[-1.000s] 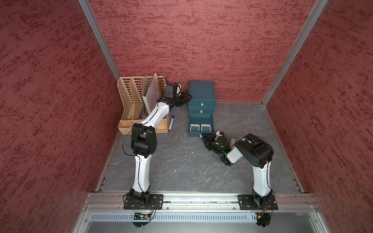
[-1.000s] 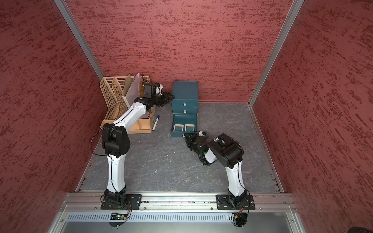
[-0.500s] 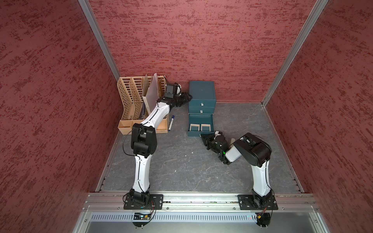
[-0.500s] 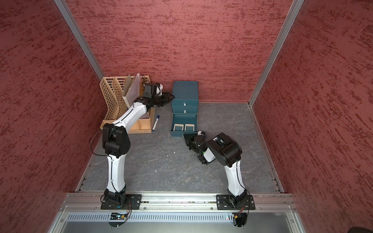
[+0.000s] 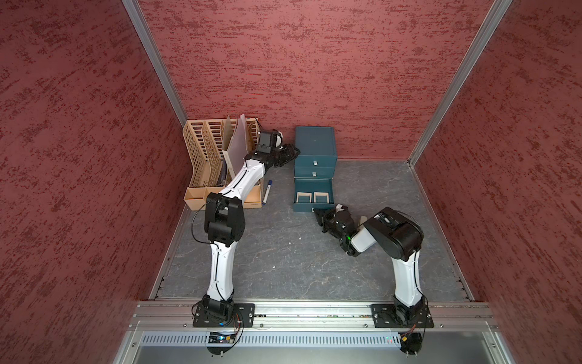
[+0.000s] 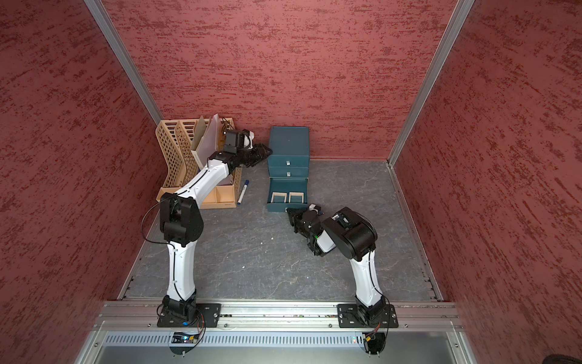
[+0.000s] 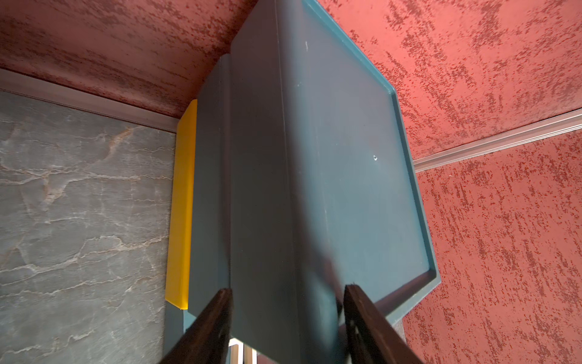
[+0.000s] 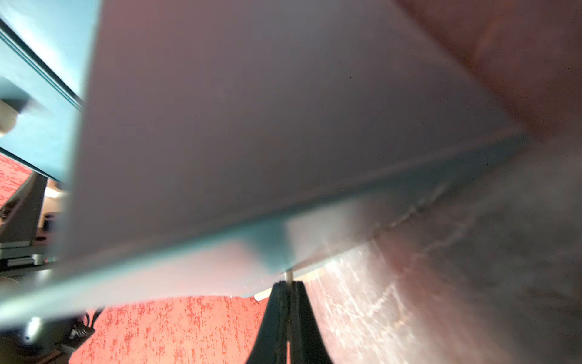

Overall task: Place the brooch boxes into the drawer by color
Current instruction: Close the drawer in the storage box.

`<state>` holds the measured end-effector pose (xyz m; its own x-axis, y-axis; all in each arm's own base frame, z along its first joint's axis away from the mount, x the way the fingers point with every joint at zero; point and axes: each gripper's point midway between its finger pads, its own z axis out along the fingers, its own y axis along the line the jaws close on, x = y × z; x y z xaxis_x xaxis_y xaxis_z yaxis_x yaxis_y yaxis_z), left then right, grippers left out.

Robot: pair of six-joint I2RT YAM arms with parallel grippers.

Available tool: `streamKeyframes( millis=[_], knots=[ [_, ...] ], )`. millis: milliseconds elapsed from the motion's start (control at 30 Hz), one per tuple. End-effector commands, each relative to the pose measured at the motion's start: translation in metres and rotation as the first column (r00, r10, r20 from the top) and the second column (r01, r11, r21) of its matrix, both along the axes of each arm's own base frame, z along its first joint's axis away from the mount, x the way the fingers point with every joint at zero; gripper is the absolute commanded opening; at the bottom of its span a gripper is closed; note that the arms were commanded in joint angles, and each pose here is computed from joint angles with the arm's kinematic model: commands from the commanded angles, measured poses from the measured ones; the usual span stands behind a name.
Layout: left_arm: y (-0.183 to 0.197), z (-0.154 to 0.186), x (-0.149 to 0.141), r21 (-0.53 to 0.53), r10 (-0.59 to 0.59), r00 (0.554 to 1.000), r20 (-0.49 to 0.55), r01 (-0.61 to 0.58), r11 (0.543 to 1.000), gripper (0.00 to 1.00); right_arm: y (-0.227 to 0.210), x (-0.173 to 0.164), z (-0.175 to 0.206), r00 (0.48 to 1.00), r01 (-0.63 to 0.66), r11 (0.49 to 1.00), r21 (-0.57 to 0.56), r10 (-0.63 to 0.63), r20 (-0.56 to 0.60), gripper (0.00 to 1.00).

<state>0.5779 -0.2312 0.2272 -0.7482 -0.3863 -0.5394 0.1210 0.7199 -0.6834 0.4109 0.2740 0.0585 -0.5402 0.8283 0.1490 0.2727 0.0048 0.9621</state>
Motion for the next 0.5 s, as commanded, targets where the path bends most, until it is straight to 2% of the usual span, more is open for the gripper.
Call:
streamKeyframes(
  millis=[0, 467],
  knots=[
    [-0.006, -0.022, -0.003, 0.032, -0.021, 0.999, -0.048, 0.023, 0.999, 0.59, 0.001, 0.011, 0.003, 0.999, 0.043, 0.999, 0.014, -0.043, 0.010, 0.00],
    [-0.006, -0.025, -0.004, 0.029, -0.024, 0.998, -0.057, 0.026, 0.999, 0.59, -0.004, 0.047, -0.002, 0.994, 0.111, 0.994, 0.011, -0.111, -0.013, 0.00]
  ],
)
